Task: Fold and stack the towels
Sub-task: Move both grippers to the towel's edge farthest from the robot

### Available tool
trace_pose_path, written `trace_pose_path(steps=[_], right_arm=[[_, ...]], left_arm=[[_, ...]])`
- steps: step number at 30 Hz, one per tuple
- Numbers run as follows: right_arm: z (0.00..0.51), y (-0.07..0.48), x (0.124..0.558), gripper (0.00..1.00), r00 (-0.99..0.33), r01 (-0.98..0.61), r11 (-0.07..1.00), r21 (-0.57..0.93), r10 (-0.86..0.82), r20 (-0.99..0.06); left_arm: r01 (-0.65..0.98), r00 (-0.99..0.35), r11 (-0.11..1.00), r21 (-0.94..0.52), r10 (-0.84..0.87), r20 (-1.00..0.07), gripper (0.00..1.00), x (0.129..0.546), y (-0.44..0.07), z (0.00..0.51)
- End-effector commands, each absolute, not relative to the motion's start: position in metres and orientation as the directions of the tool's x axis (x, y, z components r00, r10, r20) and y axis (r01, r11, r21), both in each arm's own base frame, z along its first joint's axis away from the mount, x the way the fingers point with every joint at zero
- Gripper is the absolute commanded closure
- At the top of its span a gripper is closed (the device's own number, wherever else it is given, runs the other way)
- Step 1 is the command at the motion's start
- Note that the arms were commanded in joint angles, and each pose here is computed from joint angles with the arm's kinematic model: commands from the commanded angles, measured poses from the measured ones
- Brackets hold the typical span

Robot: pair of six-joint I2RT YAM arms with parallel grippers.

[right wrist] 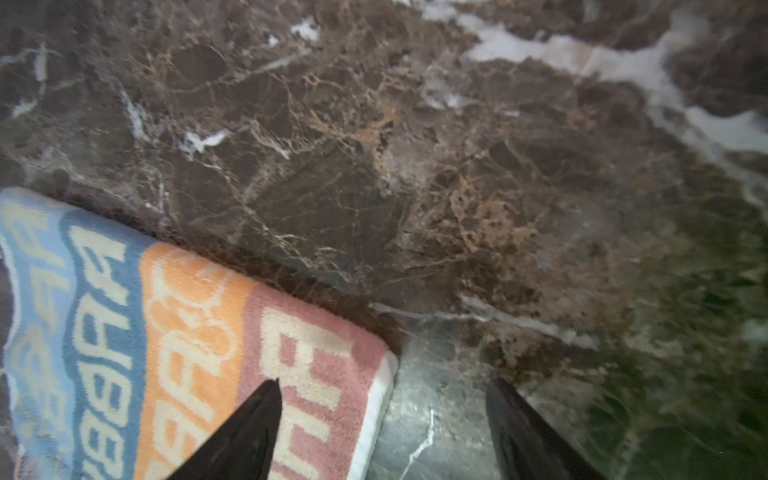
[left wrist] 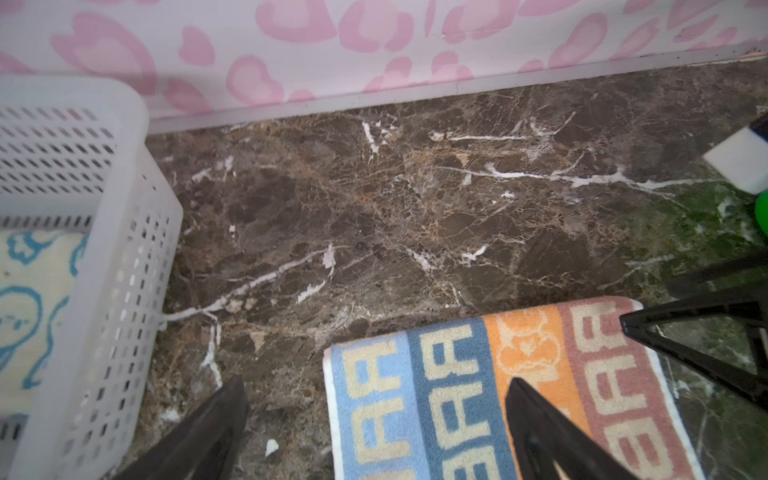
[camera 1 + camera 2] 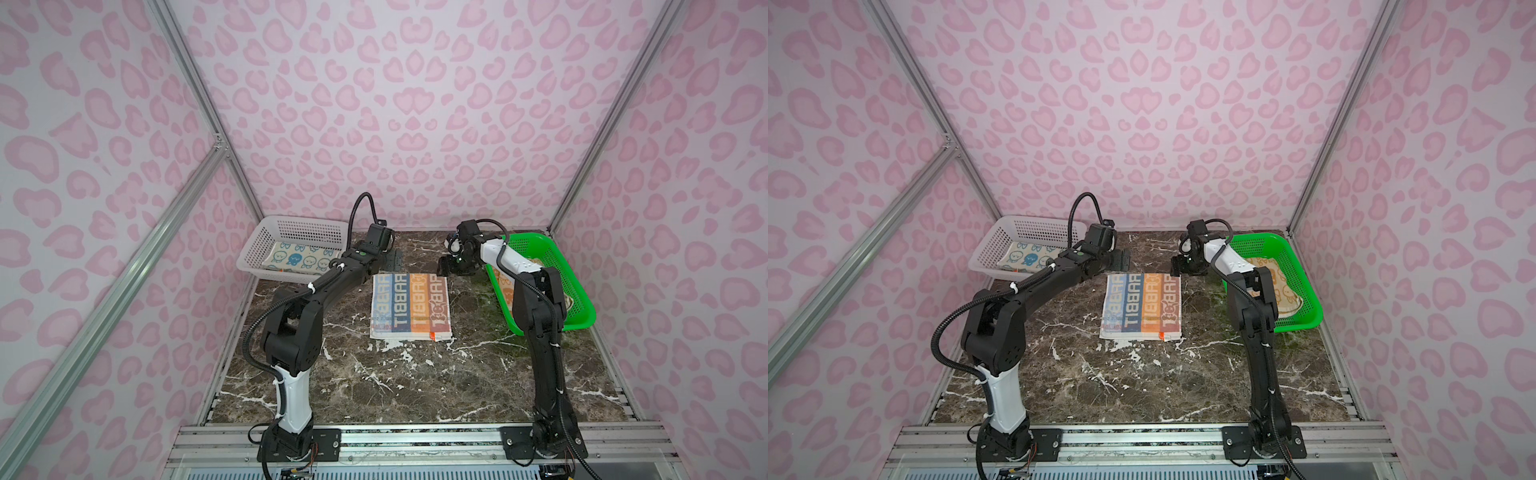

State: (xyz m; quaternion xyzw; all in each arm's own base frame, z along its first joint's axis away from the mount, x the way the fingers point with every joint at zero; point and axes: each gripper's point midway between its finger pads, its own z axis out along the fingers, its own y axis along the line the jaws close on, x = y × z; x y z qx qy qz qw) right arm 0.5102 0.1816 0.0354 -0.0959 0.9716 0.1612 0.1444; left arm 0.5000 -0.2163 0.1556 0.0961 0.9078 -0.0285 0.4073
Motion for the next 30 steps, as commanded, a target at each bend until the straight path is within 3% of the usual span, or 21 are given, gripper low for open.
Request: trace_pose_path(steps=[1, 9, 18, 26, 30], right_arm=[[0.022, 0.178, 0.507, 0.3, -0.944, -0.245, 0.933, 0.263, -0.169, -0.283], [0.005, 0.181, 0.501, 0.52, -0.952, -0.24, 0.933, 0.268, -0.173, -0.252], [-0.001, 0.186, 0.497, 0.73, -0.953, -0.25, 0.933, 0.26, -0.19, -0.235], [0.0, 0.188, 0.499, 0.97, -0.958, -0.229, 0.935, 0.272, -0.168, -0.232], [0.008, 0.189, 0.499, 1.0, -0.958, -0.225, 0.935, 0.273, -0.161, -0.237]], left_arm=[[0.238, -0.545, 0.957, 0.168, 0.275, -0.792, 0.02, 0.512, -0.219, 0.175], [0.272, -0.465, 0.884, 0.381, 0.468, -0.752, 0.02, 0.513, -0.237, 0.167], [0.096, -0.447, 0.841, 0.533, 0.515, -0.731, 0.02, 0.519, -0.216, 0.184], [-0.041, -0.481, 0.835, 0.548, 0.464, -0.744, 0.02, 0.519, -0.196, 0.19], [0.06, -0.502, 0.886, 0.46, 0.425, -0.753, 0.02, 0.511, -0.206, 0.182]])
